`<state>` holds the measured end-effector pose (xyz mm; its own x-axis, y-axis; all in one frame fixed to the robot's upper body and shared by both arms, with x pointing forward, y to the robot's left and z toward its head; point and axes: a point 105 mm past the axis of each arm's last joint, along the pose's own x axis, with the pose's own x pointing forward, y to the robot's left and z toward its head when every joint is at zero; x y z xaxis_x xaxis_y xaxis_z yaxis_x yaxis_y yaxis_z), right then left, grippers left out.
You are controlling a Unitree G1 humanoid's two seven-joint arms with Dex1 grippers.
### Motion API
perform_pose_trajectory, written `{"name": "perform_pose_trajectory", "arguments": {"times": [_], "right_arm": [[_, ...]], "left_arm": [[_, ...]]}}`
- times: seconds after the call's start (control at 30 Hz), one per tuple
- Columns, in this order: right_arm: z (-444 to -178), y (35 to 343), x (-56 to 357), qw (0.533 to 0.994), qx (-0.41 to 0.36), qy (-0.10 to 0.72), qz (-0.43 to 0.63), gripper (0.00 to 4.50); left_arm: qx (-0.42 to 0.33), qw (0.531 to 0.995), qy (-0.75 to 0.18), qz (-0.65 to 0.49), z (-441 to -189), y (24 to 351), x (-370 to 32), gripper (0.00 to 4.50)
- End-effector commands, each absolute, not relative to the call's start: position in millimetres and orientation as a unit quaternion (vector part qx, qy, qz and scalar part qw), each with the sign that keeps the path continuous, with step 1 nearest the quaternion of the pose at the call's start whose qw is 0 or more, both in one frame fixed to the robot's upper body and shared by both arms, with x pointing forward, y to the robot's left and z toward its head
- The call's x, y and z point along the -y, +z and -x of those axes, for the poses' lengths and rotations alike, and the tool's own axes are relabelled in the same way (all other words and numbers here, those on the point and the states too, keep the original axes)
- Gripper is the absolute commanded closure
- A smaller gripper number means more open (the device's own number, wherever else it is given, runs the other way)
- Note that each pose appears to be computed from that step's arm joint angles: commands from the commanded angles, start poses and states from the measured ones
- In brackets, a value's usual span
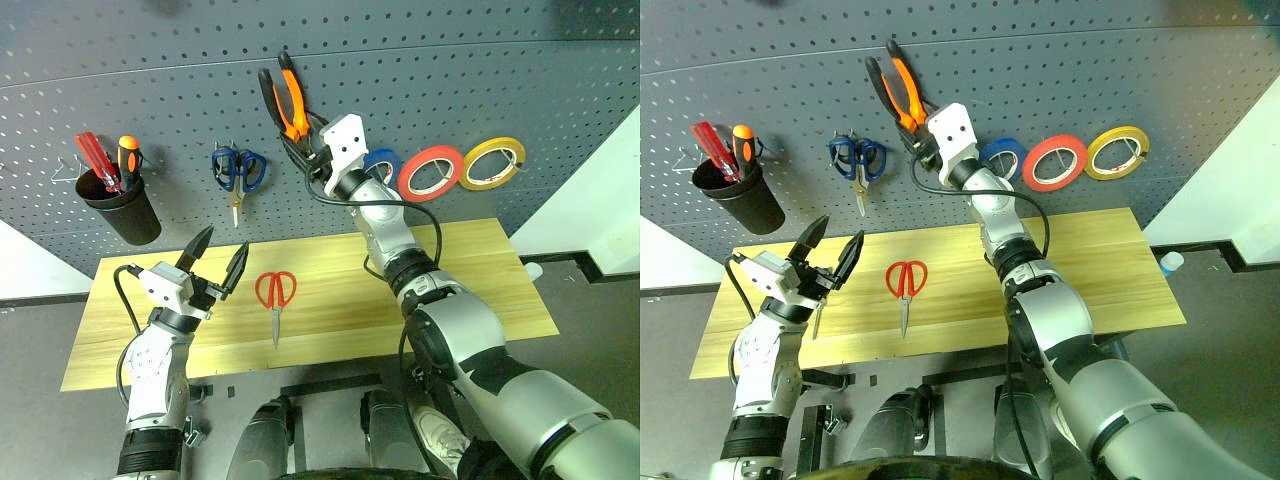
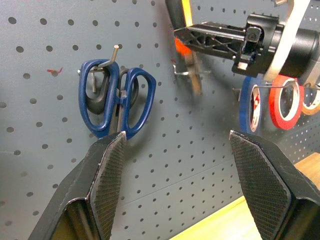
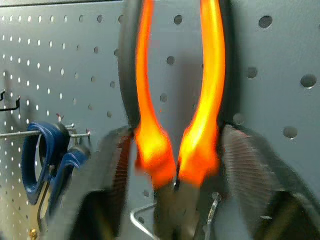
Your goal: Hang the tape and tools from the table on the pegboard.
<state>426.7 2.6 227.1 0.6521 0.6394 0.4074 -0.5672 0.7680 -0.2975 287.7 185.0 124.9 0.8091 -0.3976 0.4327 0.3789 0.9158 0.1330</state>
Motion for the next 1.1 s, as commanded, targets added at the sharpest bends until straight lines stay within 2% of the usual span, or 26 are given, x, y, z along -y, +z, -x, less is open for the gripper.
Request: {"name": "perform_pose_trajectory", "arguments": {"times": [0.03, 0.07, 0.23, 0.3, 0.4, 0.5, 0.63, 0.77, 0.87, 0.97, 1.03, 1.1], "right_arm": [[-419.2, 256.4, 0.1, 0.887, 0.314, 0.327, 0.091, 0.18], [-417.1, 256.5, 0.4, 0.882, 0.322, 0.329, 0.101, 0.04], [-396.3, 257.1, 1.9, 0.843, 0.373, 0.350, 0.164, 0.04], [-378.0, 257.3, 6.3, 0.812, 0.399, 0.374, 0.207, 0.04], [-358.0, 250.9, 15.3, 0.790, 0.395, 0.406, 0.237, 0.04], [-342.0, 241.9, 28.6, 0.784, 0.366, 0.433, 0.252, 0.04], [-320.1, 216.1, 54.4, 0.786, 0.287, 0.478, 0.267, 0.04], [-287.9, 167.2, 85.8, 0.777, 0.153, 0.545, 0.275, 0.04], [-278.8, 146.0, 99.9, 0.777, 0.100, 0.555, 0.280, 0.04], [-273.3, 123.9, 114.0, 0.775, 0.058, 0.555, 0.297, 0.00], [-271.2, 117.6, 118.0, 0.775, 0.044, 0.557, 0.296, 0.00], [-270.5, 113.5, 120.9, 0.776, 0.035, 0.556, 0.296, 0.00]], "left_arm": [[0.254, 0.947, -0.196, -0.034, -286.4, 136.1, -191.0, 1.05], [0.254, 0.947, -0.195, -0.034, -286.9, 136.2, -191.4, 1.05], [0.249, 0.949, -0.190, -0.038, -283.1, 136.1, -194.6, 1.05], [0.235, 0.955, -0.176, -0.045, -278.8, 134.6, -196.4, 1.05], [0.213, 0.962, -0.163, -0.045, -276.0, 131.9, -196.4, 1.05], [0.175, 0.971, -0.156, -0.045, -275.7, 124.7, -191.8, 1.05], [0.090, 0.988, -0.120, -0.032, -278.2, 103.0, -184.6, 1.05], [-0.035, 0.996, -0.086, -0.002, -287.5, 67.8, -163.4, 1.05], [-0.132, 0.990, -0.057, 0.013, -298.6, 41.3, -153.0, 1.05], [-0.263, 0.964, -0.041, -0.019, -304.8, 10.4, -137.8, 0.47], [-0.293, 0.954, -0.054, -0.036, -306.3, 6.6, -127.8, 0.02], [-0.312, 0.948, -0.052, -0.030, -308.1, 5.0, -120.6, 0.02]]}}
